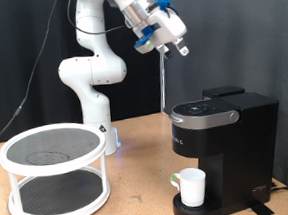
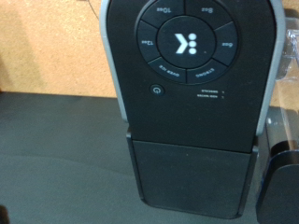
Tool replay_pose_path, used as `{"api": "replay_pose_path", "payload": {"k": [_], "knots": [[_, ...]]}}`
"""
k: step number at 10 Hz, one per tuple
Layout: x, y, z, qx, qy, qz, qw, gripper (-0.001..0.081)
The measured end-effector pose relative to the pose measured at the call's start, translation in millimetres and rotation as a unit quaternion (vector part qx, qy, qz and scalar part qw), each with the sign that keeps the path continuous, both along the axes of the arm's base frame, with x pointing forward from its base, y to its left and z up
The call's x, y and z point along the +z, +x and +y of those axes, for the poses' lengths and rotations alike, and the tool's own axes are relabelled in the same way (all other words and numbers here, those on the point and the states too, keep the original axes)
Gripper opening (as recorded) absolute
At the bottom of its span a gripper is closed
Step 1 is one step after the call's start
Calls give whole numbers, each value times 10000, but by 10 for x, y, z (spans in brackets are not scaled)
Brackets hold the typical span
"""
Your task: Make a cup of coffee with the keurig machine
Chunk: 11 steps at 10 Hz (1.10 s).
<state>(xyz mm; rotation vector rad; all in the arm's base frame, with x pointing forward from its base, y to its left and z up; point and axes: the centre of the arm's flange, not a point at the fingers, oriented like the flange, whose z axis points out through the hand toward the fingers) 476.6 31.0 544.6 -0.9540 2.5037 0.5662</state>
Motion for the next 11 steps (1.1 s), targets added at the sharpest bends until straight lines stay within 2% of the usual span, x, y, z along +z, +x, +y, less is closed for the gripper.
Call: {"api": "replay_pose_path", "payload": {"k": [3, 6, 8, 9, 11], "knots": [[-20, 205, 229, 198, -729, 260, 9968, 734], [-21, 272, 427, 228, -793, 278, 9962, 734], [-25, 275, 445, 211, -796, 279, 9962, 734], [-45, 270, 427, 352, -1043, 251, 9936, 734], [-107, 284, 421, 549, -1699, 137, 9838, 734]]}}
